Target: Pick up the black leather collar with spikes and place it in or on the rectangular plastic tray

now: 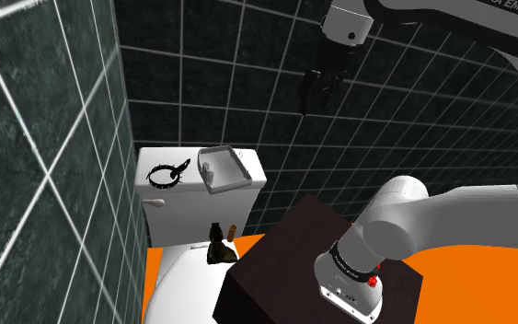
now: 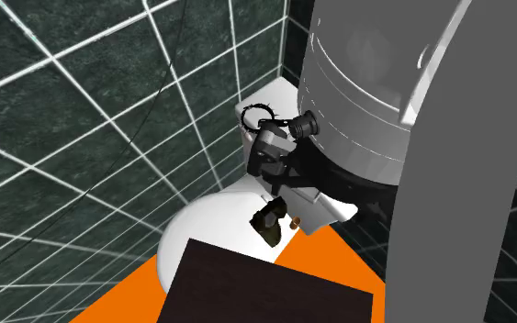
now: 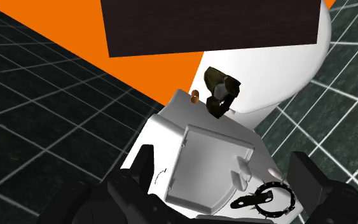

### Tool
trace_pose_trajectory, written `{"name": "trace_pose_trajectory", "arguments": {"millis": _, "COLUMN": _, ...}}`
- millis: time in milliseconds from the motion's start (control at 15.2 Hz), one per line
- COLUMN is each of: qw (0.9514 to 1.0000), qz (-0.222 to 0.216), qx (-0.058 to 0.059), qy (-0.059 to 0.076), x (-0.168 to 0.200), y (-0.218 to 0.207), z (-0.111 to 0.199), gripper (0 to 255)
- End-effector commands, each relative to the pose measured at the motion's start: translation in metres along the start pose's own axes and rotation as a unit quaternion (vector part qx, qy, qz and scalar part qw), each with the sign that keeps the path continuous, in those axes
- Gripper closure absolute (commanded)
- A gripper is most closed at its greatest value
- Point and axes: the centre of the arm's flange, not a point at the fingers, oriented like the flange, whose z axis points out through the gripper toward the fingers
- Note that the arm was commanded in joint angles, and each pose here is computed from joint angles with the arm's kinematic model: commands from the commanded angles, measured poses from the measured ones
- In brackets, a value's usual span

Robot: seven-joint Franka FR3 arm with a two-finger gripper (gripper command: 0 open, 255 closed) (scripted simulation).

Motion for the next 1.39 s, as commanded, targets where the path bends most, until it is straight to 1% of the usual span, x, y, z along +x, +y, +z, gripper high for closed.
{"name": "trace_pose_trajectory", "arguments": {"millis": 0, "qw": 1.0000, "qz": 0.000, "qx": 0.000, "qy": 0.000, "x": 0.000, "y": 0.000, "z": 0.000, "gripper": 0}}
{"name": "trace_pose_trajectory", "arguments": {"millis": 660, "qw": 0.9991, "qz": 0.042, "qx": 0.002, "qy": -0.005, "x": 0.080, "y": -0.051, "z": 0.093, "gripper": 0}}
{"name": "trace_pose_trajectory", "arguments": {"millis": 1320, "qw": 0.9964, "qz": 0.084, "qx": 0.003, "qy": -0.009, "x": 0.163, "y": -0.094, "z": 0.186, "gripper": 0}}
